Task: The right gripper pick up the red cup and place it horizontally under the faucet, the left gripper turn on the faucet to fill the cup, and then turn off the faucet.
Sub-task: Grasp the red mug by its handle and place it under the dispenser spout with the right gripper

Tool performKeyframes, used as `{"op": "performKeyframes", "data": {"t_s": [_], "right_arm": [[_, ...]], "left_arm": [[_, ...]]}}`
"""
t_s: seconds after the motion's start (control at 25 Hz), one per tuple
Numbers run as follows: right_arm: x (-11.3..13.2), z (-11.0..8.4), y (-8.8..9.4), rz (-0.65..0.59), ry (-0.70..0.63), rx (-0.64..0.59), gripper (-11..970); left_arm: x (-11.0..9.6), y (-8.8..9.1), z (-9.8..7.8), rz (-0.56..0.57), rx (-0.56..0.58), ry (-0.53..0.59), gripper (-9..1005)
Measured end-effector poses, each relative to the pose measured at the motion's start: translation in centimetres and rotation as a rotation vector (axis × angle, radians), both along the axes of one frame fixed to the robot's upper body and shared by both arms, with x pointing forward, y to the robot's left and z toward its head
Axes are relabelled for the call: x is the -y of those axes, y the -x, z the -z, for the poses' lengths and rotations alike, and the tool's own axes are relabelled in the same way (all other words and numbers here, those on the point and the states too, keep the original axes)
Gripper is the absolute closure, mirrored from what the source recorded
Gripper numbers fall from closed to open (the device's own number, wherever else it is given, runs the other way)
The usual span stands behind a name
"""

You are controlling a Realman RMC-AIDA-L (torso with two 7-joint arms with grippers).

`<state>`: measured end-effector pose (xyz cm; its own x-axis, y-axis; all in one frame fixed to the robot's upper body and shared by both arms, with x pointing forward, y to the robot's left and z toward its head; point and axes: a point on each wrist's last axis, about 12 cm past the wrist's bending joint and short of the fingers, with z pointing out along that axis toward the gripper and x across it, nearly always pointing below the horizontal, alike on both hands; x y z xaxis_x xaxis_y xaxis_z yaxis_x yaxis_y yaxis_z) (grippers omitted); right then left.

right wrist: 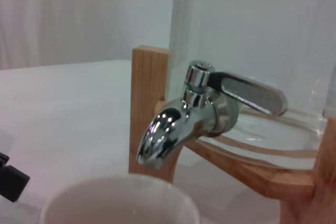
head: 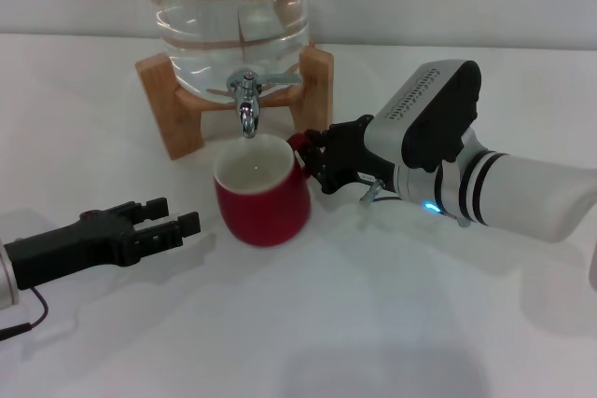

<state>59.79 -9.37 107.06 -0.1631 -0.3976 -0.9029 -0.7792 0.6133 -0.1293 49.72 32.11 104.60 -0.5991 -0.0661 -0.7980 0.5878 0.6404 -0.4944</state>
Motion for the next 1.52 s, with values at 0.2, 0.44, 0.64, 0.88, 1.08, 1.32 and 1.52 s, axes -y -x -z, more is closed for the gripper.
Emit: {"op": "performKeyframes", "data": {"t_s": [0.2,0.44,0.64,0.88,1.08,1.32,1.52], "right_arm": [[-0.12,-0.12,0.0,-0.005,-0.008,0.002,825],[-0.28,-0.3,-0.1,-0.007,-0.014,0.003,810],[-0.23,-0.5,-0.31,0.01,-0.033,-0.003,805],[-0.31,-0.6,-0.37,0.013,-0.039,-0.005,807],[-0.51,-0.62,-0.35,0.017,-0.052,-0.019,808],[-0.44,-0.62,-0.44,0.026,-0.058,-0.024,805],[-0.28,-0.73,-0.65,0.046,-0.079,-0.032,803]], "left_arm": [[0.0,0.0,0.01,0.0,0.0,0.0,234],[-0.01,0.02,0.01,0.0,-0.001,0.0,234],[-0.01,0.01,0.01,0.0,0.0,0.0,235],[0.05,-0.09,-0.05,0.002,0.002,0.0,236],[0.07,-0.14,-0.09,0.001,0.004,0.001,236],[0.06,-0.13,-0.08,0.001,0.003,0.001,237],[0.06,-0.12,-0.08,0.001,0.003,0.002,237]]}}
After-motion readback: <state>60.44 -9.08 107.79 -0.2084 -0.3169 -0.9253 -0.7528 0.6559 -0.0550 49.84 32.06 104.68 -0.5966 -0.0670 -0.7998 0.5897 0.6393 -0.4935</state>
